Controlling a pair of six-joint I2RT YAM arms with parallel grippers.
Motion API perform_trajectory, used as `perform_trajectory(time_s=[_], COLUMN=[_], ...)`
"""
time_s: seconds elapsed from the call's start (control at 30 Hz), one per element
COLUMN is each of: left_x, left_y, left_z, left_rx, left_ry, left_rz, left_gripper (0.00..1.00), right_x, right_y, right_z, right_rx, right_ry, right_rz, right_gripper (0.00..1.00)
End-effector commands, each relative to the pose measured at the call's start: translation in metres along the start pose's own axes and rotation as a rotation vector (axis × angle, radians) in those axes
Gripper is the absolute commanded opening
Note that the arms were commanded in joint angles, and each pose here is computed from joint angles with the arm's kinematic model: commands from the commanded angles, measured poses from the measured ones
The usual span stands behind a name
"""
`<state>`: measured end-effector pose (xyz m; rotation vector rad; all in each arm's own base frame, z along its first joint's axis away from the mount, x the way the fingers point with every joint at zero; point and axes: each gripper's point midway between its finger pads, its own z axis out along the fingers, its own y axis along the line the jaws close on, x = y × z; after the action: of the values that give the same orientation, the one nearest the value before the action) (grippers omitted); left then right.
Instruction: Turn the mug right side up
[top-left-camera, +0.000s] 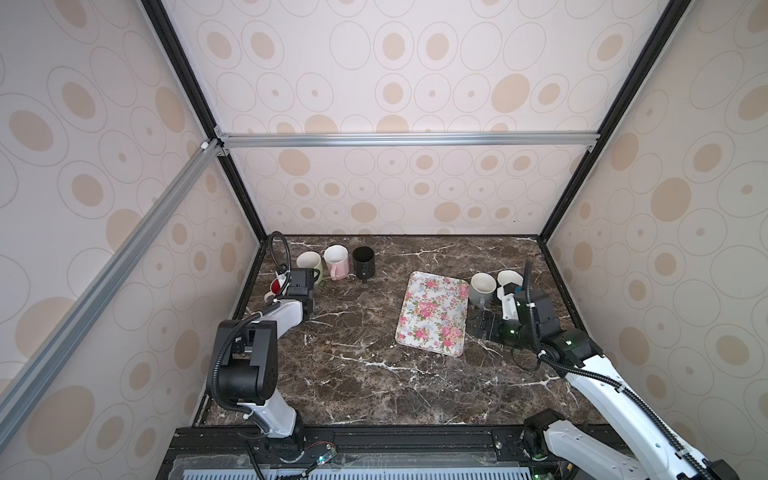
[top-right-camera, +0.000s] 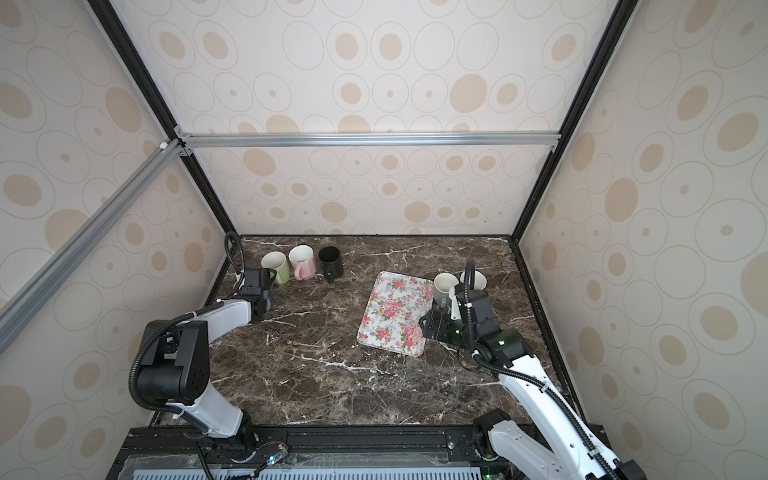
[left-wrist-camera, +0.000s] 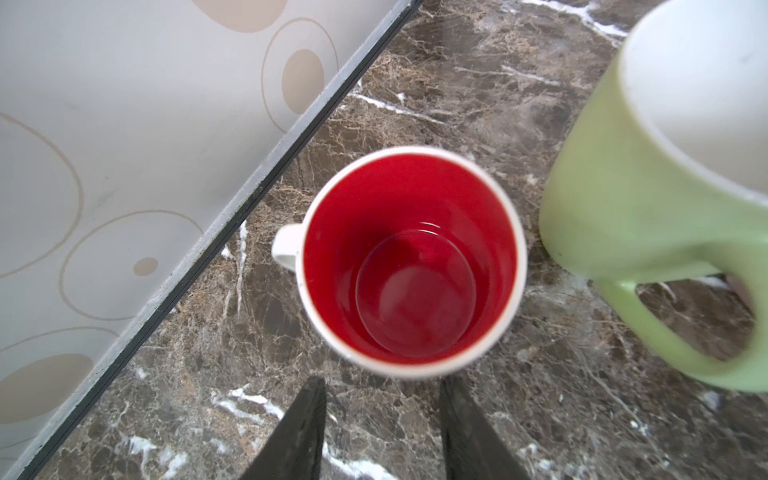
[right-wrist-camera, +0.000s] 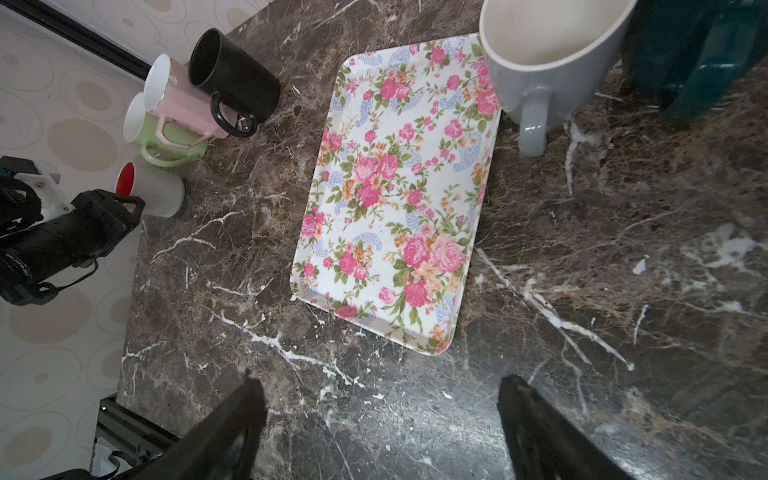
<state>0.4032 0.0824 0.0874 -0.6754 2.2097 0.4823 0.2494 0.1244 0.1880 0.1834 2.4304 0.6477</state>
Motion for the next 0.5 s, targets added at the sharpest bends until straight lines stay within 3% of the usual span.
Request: perform_trajectory(time_s=[0.0, 0.13, 0.3, 0.37, 0.47], left_x=[-0.015, -0.013, -0.019, -0.023, -0.032], left_y=[0.004, 0.007, 0.009, 0.009, 0.006], left_z=[-0.007, -0.013, -0.03, -0.038, -0.053], left_rx=[0.002, 0.013, 0.057, 0.087, 0.15], left_ry=[-0.038, -0.037, -0.07, -0.091, -0.148], left_rz=[-0.052, -0.066, -0.082, -0.082, -0.076], left_gripper=[0.5, 0.67, 0.81, 0.96, 0.98], right_x=[-0.002, -0.002, -0.005, -0.01, -0.023], right_y=[0.0, -0.003, -0.006, -0.008, -0.019], right_z=[-0.005, -0.006, -0.008, -0.01, -0.017], right_rx=[-0.007, -0.004, 0.018, 0.032, 0.115], right_ry=[-0.016, -0.027, -0.047, -0.068, -0.124], right_rz=[0.0, -0.002, -0.018, -0.031, -0.054], right_gripper=[0.91, 0.91, 0.91, 0.91, 0.92])
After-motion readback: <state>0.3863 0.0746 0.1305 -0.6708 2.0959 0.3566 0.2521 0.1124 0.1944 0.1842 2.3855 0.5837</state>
